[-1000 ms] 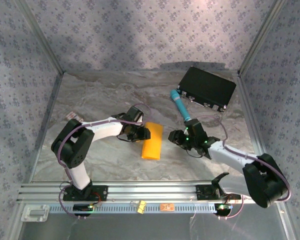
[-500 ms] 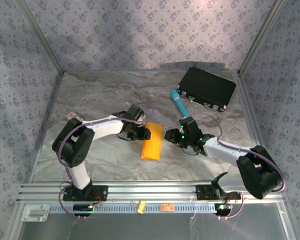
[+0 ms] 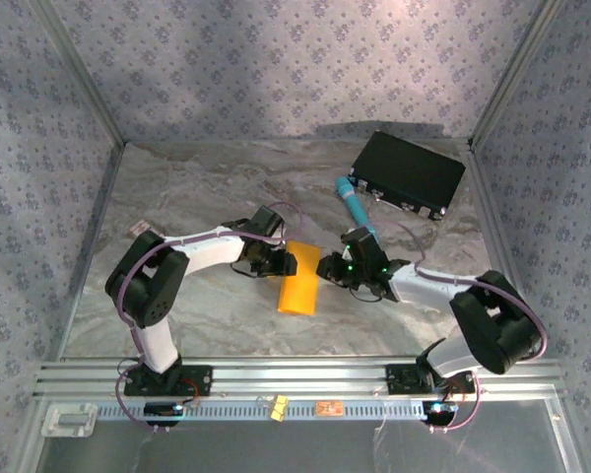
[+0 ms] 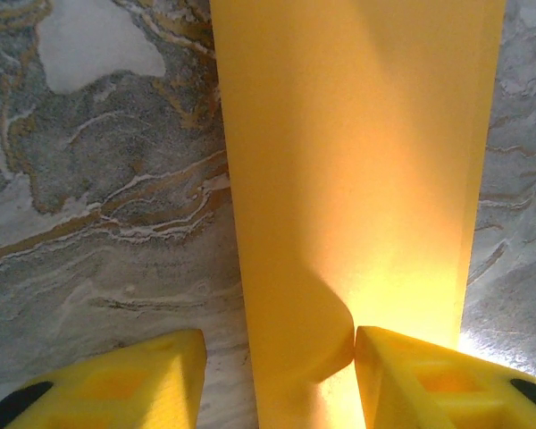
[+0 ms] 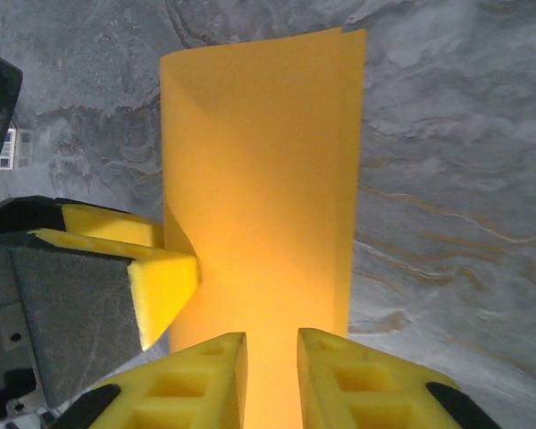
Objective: Fold a paper plane with a square sheet of paper (pick it up from the middle)
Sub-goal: Hold the square sheet of paper at the center of the table.
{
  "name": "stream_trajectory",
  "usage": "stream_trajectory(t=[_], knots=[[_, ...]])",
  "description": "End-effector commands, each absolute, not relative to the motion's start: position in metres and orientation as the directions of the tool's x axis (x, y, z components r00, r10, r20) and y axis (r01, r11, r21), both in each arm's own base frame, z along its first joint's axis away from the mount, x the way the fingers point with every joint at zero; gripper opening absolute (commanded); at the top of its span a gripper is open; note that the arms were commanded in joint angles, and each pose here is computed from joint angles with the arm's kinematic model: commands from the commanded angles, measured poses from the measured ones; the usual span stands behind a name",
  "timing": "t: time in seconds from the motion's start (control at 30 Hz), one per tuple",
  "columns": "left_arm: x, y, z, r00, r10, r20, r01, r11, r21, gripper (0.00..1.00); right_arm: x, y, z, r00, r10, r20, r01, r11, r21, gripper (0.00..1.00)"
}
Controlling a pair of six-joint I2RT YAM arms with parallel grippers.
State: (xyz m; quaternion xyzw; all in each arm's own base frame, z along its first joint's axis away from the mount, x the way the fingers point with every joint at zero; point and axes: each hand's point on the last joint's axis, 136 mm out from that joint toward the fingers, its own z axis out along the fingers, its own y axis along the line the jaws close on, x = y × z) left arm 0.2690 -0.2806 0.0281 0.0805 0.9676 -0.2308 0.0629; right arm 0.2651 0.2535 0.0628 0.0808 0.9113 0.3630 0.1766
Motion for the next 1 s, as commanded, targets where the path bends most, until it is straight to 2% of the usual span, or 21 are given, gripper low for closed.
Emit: stream_trajectory(t=[0.0,0.3,0.53,0.67,0.97], knots=[[0.266,-0.278,0.022,-0.979,0.151,-0.136,0.195,0.886,-0.42,0.48,0.274,0.27,0.071,-0.925,0.256,-0.28,-0.021,0.702,0.712,0.2],[0.264,-0.28,0.021,-0.98,0.148,-0.131,0.19,0.887,-0.421,0.49,0.27,0.287,0.045,-0.954,0.198,-0.223,-0.014,0.718,0.696,0.15],[0.263,-0.282,0.024,-0.983,0.134,-0.128,0.177,0.885,-0.43,0.5,0.255,0.27,0.011,-0.972,0.165,-0.165,0.032,0.795,0.606,0.11],[0.262,-0.288,0.037,-0.984,0.109,-0.14,0.162,0.87,-0.465,0.53,0.246,0.263,0.009,-0.981,0.1,-0.167,-0.015,0.815,0.58,0.09],[0.26,-0.303,0.056,-0.992,0.029,-0.122,0.095,0.808,-0.582,0.54,0.246,0.252,0.021,-0.986,0.029,-0.163,-0.078,0.786,0.613,0.09]])
